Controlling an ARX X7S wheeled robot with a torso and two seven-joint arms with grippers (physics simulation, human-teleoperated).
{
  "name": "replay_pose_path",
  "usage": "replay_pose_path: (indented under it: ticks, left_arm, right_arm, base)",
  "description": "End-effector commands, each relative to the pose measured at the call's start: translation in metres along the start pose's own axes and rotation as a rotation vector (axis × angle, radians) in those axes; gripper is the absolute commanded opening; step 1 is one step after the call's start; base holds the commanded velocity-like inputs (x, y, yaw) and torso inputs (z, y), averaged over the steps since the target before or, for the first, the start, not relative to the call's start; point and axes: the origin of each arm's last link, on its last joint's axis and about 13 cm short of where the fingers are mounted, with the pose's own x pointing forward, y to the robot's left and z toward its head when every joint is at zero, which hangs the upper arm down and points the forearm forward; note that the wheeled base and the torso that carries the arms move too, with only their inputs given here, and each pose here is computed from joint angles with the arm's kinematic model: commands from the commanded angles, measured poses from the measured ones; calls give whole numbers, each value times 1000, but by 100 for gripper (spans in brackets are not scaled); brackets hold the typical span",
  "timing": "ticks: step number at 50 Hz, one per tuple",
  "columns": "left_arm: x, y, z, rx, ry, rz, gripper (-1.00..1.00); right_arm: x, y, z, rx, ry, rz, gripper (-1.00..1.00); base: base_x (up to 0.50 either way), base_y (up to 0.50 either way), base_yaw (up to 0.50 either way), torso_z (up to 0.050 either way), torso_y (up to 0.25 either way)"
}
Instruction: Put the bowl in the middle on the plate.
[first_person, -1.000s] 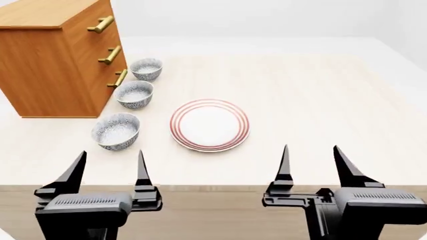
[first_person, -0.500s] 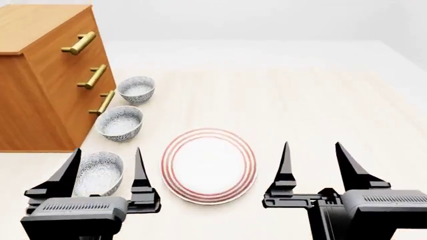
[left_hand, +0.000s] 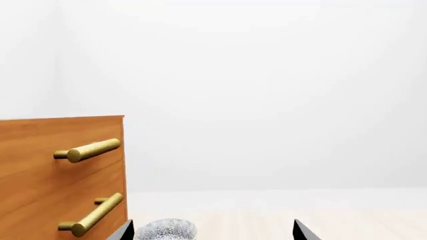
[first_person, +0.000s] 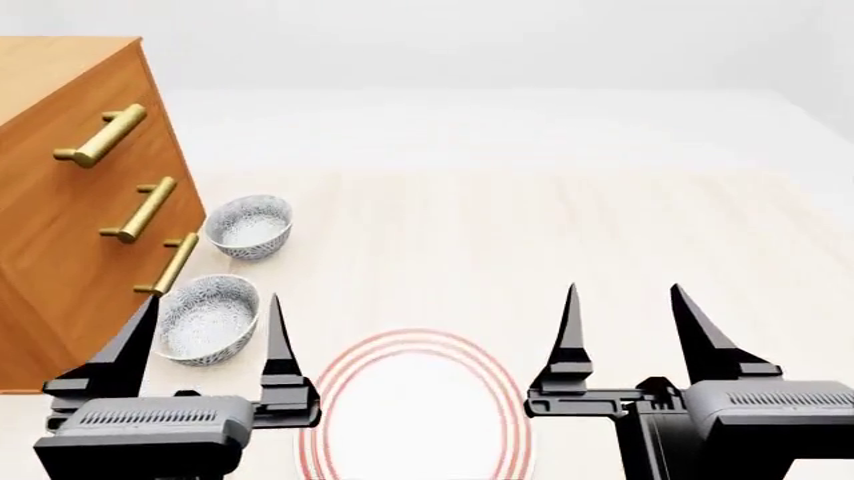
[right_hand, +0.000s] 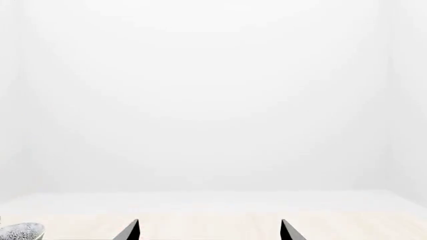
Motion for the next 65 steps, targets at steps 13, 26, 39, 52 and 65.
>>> replay_pose_path:
  ticks: [13,26,39,52,65]
  left_arm:
    - [-1,0,1,-7,1,-7,100]
    - [-2,-1,2,-7,-2,-11,100]
    - [-2,-1,3,-9,-6,-11,100]
    - [-3,-1,5,-13,-11,-11,100]
    - [-6,-1,14,-23,-48,-9,100]
  right_arm:
    - [-1,0,0,28,-3,7,100]
    - [-2,0,1,27,-2,9,100]
    - [-2,0,0,26,-1,13,100]
    - [-2,0,1,44,-21,6,100]
    - [-3,0,4,42,-30,15,100]
  base:
    - [38,269,0,0,0]
    - [0,500,0,0,0]
    - [0,500,0,0,0]
    - [0,486,0,0,0]
    - [0,0,0,0,0]
